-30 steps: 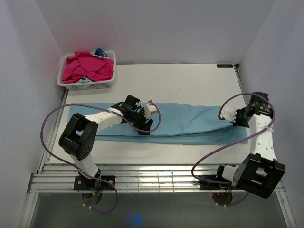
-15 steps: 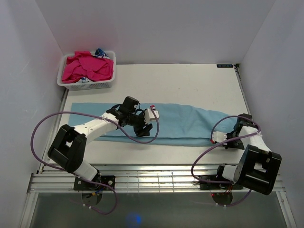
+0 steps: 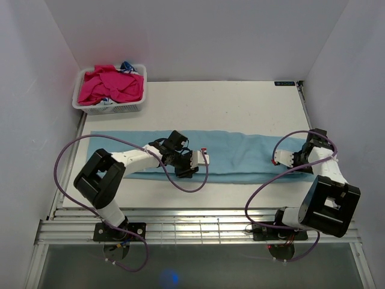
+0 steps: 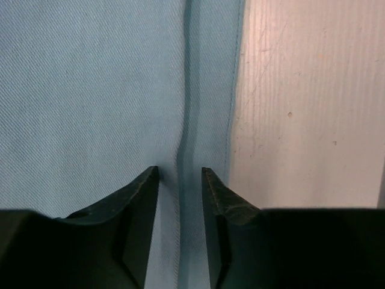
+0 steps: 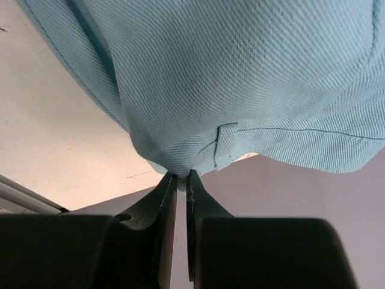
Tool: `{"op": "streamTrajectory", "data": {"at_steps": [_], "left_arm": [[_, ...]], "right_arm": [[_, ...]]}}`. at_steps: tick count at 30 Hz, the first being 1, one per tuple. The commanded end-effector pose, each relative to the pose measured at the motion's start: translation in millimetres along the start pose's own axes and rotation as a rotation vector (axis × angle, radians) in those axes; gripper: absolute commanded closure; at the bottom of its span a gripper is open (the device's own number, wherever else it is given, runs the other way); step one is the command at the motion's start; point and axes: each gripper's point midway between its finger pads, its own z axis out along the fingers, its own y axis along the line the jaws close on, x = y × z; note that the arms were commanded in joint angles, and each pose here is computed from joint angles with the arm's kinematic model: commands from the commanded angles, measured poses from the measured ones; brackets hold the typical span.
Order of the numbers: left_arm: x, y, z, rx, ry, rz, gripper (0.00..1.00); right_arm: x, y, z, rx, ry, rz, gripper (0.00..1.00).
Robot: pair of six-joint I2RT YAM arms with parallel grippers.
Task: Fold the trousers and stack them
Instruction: Fold the trousers
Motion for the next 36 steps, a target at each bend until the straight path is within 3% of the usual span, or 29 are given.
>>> {"op": "streamTrajectory", "data": {"at_steps": [1, 5, 6, 7, 13, 18, 27, 33, 36], "left_arm": [[2.1, 4.1, 3.9, -0.016, 0.007, 0.036, 0.56], [2.3, 5.6, 1.9, -0.03, 0.01, 0.038, 0.82], [-0.1, 6.8, -0.6, -0.038, 0.006, 0.043, 0.97], [-2.2, 7.3, -3.9, -0.046, 0.004, 0.047, 1.0], [-27.0, -8.9, -45.7, -0.055, -0.049, 0.069, 1.0], [-28.6, -36.3, -65.3, -0.005, -0.078, 0.092, 1.0], [18.3, -52.7, -29.1, 0.128, 0.047, 0.009, 1.0], [41.6, -53.7, -9.4, 0.18, 0.12, -0.029, 1.0], [43.1, -54.6, -10.3, 0.2, 0.142, -0.037, 0.83]], "right_arm": [[-0.4, -8.0, -5.3, 0.013, -0.012, 0.008, 0.92], [1.9, -12.6, -6.9, 0.02, -0.004, 0.002, 0.92], [2.1, -15.0, -7.6, 0.024, -0.005, 0.002, 0.92], [2.9, -20.8, -11.4, 0.038, -0.004, 0.002, 0.92], [15.8, -56.7, -40.3, 0.135, 0.005, 0.001, 0.92], [25.9, -54.5, -48.5, 0.128, 0.012, -0.011, 0.92], [32.1, 7.6, 4.7, 0.0, 0.066, -0.054, 0.92], [33.9, 18.7, 26.5, -0.02, 0.087, -0.06, 0.92], [36.2, 13.5, 26.7, -0.02, 0.09, -0.039, 0.92]]}}
